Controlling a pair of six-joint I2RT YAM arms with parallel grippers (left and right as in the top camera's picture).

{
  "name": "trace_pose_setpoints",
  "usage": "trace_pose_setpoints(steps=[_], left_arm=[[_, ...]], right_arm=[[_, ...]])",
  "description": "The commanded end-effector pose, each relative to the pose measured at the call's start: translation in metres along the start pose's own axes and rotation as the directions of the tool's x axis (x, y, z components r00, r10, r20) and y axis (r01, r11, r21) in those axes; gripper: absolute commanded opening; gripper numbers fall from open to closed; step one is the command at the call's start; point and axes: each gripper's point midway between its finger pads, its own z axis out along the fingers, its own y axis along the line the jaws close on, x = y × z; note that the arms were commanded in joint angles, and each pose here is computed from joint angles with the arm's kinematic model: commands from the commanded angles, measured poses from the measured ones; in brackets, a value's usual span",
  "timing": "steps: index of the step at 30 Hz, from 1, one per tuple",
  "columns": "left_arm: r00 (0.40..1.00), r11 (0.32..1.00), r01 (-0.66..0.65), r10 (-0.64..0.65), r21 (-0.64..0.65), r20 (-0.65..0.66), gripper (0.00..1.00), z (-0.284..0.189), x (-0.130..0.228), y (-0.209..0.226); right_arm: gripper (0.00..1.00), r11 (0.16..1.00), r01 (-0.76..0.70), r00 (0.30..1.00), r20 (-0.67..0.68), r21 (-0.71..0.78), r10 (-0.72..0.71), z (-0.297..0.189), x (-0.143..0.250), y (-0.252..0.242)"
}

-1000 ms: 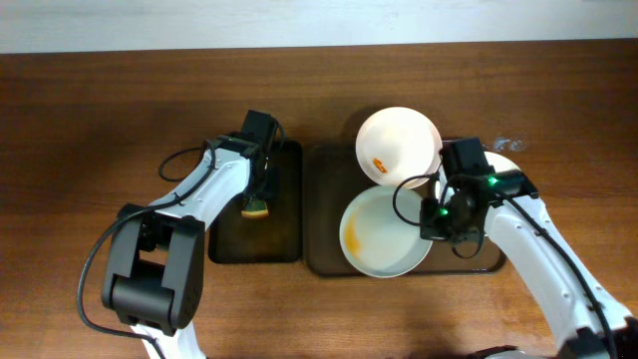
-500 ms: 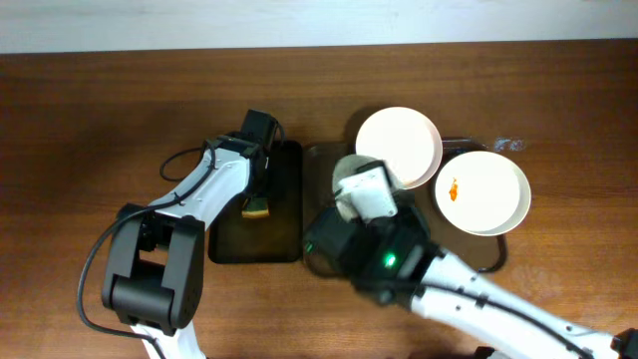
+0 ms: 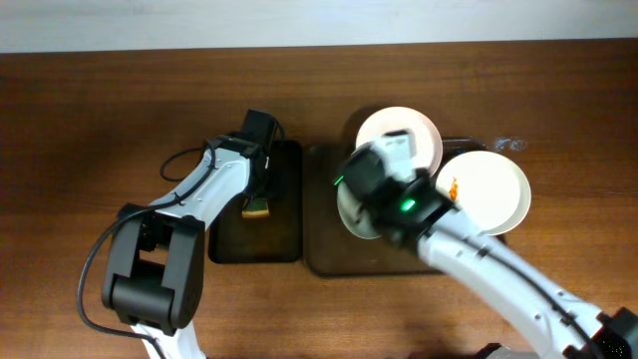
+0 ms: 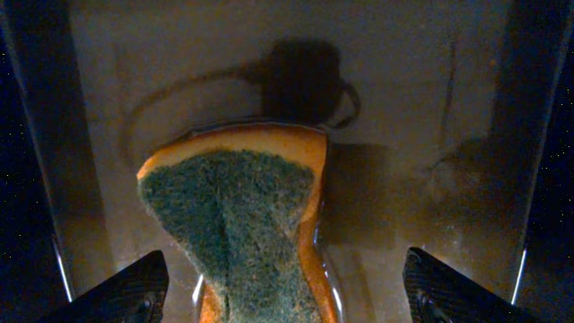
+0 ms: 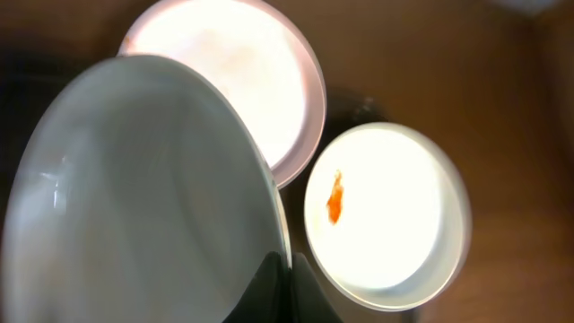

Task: Clean dirty plates on tray and stack at the side
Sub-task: 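Carry the scrubbed plate with the right gripper onto the right-side plate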

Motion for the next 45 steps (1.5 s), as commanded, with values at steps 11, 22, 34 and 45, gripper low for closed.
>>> trace_pose_setpoints(steps=[11,22,34,45], left_arm=[[1.0,0.999,0.006,-0.006,0.032,-0.018,0.82,0.004,0.003,-0.003],[1.0,0.999,0.006,-0.006,0.033,-0.018,0.82,0.004,0.002,-0.004],[1.0,0.997,0.006,-0.005,0.071,-0.02,0.82,0.004,0.002,-0.01],[1.0,0.997,0.007,-0.005,0.071,-0.022,0.82,0.004,0.003,-0.01]], right_arm=[[0.04,0.383,-0.923,0.373,-0.299,-0.027,0.878,0.101,0.099,-0.311],[0.33,0.375,-0.925,0.378,-0.253,-0.064,0.891,0.148,0.116,-0.346],[0.59,0.854,-0.245,0.936,-0.341,-0.459,0.085,0.102,0.006,-0.096],[0.41,0.904,-0.078,0.987,-0.16,-0.419,0.01,0.138,-0.033,-0.067]])
